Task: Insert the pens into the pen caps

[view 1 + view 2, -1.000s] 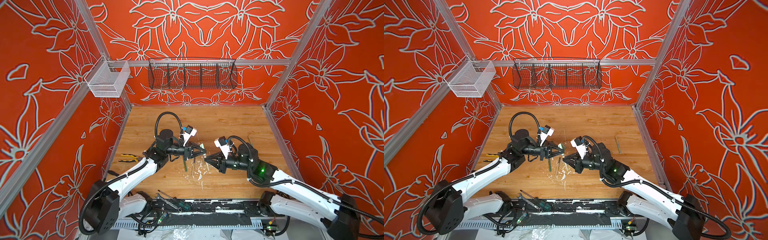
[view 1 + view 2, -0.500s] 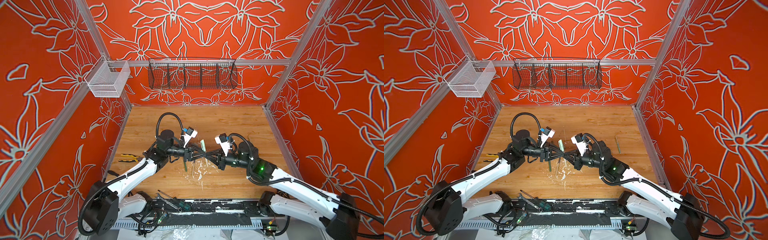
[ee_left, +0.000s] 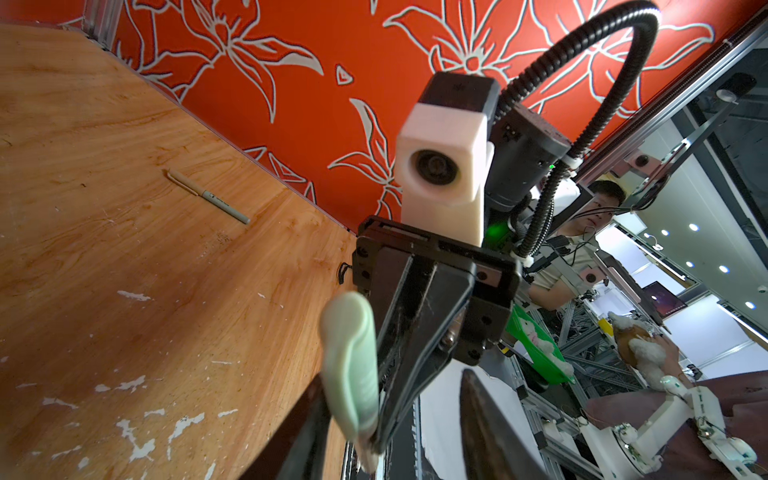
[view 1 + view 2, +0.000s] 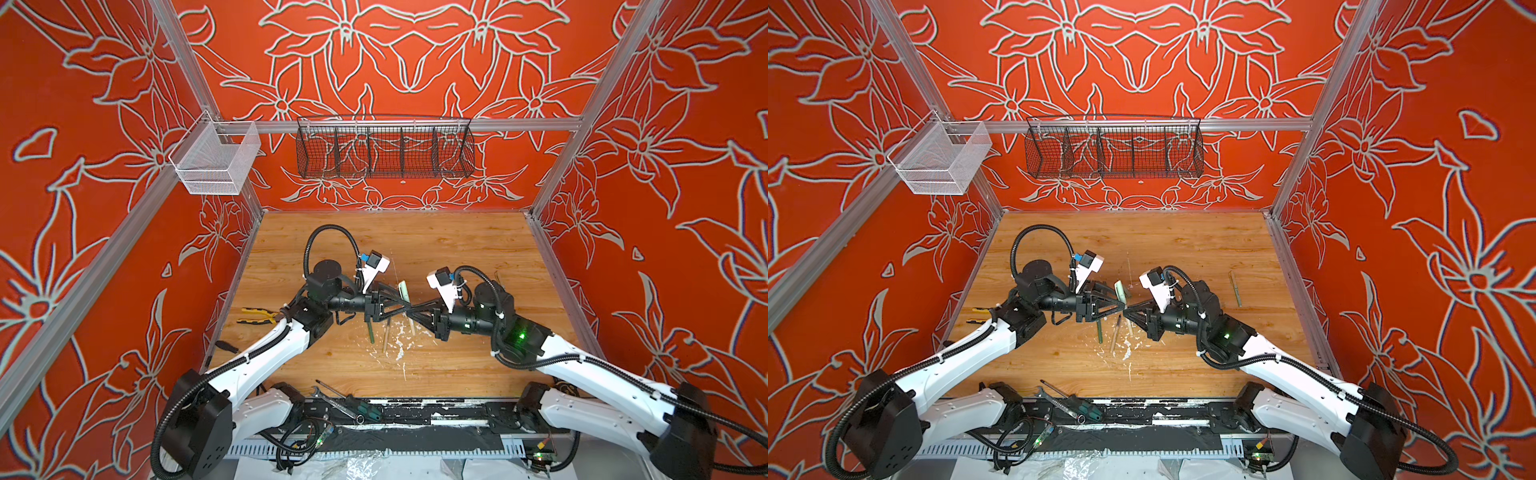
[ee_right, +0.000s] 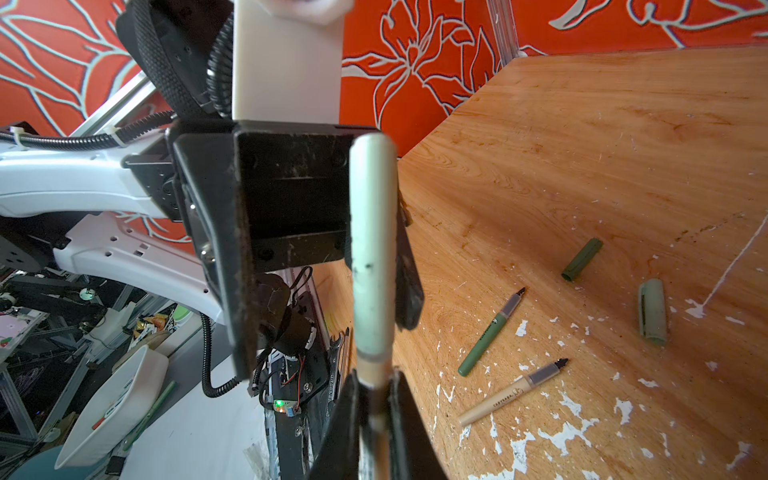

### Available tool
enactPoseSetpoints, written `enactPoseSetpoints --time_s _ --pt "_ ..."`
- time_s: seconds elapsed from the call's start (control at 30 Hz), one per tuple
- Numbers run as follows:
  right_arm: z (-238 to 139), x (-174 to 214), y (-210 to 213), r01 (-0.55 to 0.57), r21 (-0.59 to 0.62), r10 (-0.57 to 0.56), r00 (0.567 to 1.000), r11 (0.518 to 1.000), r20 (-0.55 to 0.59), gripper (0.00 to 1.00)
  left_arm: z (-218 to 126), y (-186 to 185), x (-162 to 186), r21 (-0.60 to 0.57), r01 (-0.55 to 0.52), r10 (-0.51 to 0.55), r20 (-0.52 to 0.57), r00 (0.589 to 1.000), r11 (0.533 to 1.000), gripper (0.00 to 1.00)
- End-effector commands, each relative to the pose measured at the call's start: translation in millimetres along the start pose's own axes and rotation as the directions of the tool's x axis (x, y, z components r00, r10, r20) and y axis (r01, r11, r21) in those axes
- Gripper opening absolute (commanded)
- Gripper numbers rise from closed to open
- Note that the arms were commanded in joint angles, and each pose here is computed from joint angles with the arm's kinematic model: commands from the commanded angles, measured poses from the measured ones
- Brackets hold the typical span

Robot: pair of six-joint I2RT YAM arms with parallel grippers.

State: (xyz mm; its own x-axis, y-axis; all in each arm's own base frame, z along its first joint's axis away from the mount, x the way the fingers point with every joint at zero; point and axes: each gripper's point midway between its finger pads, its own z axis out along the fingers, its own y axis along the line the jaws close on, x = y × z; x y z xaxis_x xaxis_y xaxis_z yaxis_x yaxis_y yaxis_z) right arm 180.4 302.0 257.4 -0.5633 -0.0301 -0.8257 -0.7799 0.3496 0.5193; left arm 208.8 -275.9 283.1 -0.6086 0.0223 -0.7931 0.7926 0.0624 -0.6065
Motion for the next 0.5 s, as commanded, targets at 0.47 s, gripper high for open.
enactPoseSetpoints --time_s 0.47 --pt "-5.5 -20.9 25.4 0.049 -0.076 -0.046 0.998 0.996 0.05 0.0 -2.9 -4.0 1.9 0.009 -0.028 0.028 -0.002 1.0 1.0 0.46"
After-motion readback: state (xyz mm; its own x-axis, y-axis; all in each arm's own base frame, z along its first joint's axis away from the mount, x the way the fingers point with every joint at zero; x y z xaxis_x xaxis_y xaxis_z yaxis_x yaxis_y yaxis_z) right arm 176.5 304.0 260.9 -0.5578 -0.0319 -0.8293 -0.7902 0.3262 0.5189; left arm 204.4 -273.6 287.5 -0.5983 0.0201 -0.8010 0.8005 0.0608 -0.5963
